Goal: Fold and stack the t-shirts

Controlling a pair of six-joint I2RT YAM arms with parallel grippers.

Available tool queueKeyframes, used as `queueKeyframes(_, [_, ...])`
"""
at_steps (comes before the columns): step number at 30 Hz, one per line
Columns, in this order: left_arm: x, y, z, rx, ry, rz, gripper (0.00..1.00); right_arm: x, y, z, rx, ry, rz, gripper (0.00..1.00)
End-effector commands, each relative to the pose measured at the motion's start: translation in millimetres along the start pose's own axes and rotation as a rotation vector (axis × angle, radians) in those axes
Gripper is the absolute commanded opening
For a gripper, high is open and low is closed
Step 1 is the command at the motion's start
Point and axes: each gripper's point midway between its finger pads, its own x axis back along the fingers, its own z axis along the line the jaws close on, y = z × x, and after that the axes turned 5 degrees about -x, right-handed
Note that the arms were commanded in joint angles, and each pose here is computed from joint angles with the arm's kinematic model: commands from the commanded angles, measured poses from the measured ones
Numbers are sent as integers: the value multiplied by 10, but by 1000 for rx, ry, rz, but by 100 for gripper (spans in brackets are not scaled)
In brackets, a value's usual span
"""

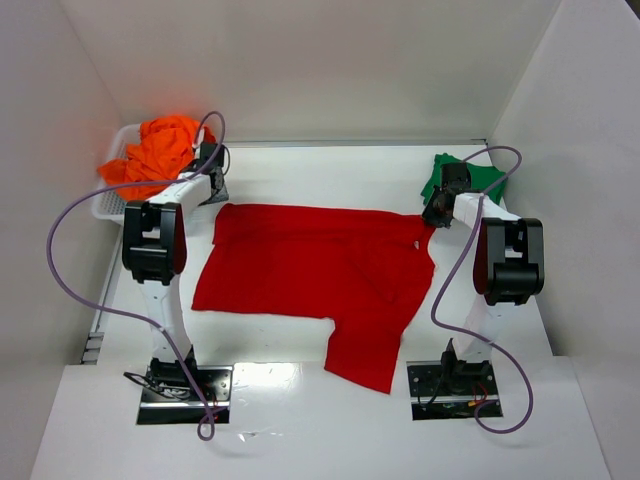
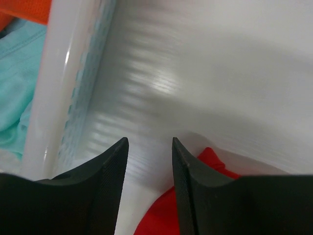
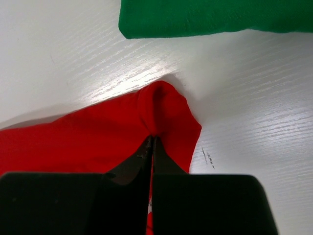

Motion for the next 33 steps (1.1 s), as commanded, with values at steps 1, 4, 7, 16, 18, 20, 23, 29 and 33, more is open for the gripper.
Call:
queueKeyframes(1, [361, 474, -256, -15, -156, -163, 49, 34, 77, 23, 0, 12, -26, 0])
queueKeyframes(4, [435, 520, -412, -75, -260, -183, 49, 34, 77, 23, 0, 12, -26, 0])
queueKeyframes(7, [518, 476, -474, -151, -300, -170, 52, 34, 77, 23, 0, 12, -26, 0])
queueKeyframes(16, [321, 118, -359, -274, -247, -78, 52, 33, 88, 49, 0, 24, -29, 0])
queueKeyframes(18, [226, 73, -349, -301, -230, -64, 52, 33, 88, 49, 0, 24, -29, 0])
queueKeyframes(20, [196, 48, -369, -316, -238, -53, 51, 33, 88, 49, 0, 24, -29, 0])
queueKeyframes(23, [135, 47, -422, -318, -252, -48, 50, 4, 65, 36, 1, 20, -21, 0])
queueKeyframes(29, [44, -49, -433, -326, -247, -17, 47, 4, 65, 36, 1, 20, -21, 0])
queueKeyframes(33, [14, -29, -335, -301, -205, -15, 40, -23, 42, 23, 1, 15, -13, 0])
